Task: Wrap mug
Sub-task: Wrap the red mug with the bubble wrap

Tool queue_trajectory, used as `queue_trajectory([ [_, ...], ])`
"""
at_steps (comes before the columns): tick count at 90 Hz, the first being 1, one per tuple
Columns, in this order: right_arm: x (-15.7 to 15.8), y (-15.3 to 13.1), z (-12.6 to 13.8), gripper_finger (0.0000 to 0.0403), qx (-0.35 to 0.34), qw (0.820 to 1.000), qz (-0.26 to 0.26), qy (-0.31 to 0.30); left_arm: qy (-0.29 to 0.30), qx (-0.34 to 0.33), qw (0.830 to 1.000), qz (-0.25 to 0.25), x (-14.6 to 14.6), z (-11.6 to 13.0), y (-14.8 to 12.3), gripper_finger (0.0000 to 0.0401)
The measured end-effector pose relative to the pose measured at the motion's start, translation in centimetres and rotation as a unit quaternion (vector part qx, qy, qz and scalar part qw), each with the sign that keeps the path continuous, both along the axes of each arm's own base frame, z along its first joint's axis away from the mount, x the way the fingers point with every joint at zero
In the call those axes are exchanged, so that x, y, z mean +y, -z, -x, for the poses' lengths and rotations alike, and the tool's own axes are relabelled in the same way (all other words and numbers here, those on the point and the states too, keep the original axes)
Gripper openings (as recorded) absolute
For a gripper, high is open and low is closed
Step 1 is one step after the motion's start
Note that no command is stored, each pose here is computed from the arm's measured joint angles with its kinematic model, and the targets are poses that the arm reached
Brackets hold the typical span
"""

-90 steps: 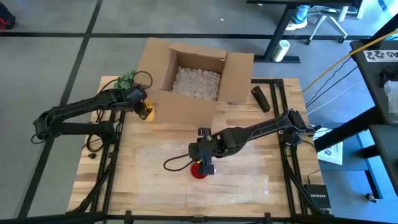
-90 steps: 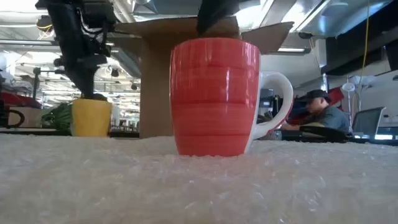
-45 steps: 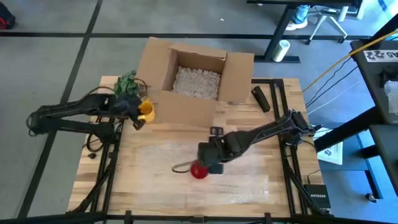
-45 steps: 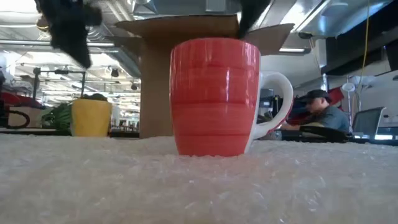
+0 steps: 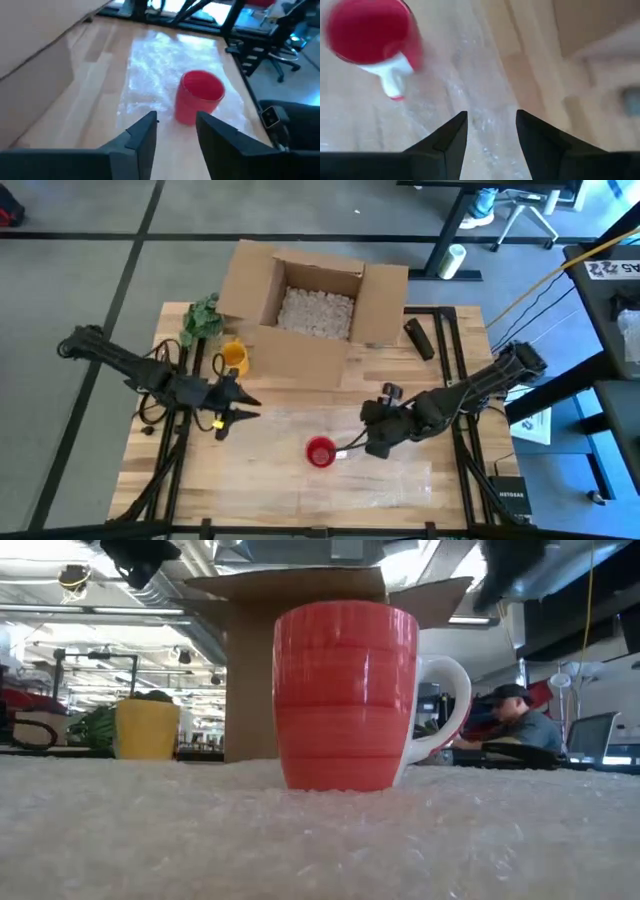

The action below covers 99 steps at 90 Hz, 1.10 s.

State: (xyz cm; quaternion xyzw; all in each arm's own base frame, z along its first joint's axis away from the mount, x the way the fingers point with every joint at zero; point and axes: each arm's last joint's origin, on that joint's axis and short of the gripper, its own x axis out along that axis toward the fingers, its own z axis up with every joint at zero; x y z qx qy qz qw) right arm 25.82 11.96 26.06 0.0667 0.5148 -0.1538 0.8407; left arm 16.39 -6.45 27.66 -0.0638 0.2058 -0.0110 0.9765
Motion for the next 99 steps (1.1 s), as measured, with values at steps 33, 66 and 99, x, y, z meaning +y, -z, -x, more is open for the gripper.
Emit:
queue_trajectory([
  [33,-2.6,5.9,5.6,0.0154,0.037,0.995,-0.051,0.071,0.03,-0.013,0.998,-0.048,-0.6,-0.4,0.0,0.0121],
  [66,-5.5,5.2,11.1,0.0154,-0.078,0.971,-0.142,0.178,0.026,-0.022,0.999,-0.037,-0.8,-0.9,0.0,0.0121],
  [99,-6.0,8.7,12.6,0.0154,-0.024,0.966,-0.16,0.202,0.022,-0.02,0.999,-0.027,-0.8,-0.9,0.0,0.0121],
])
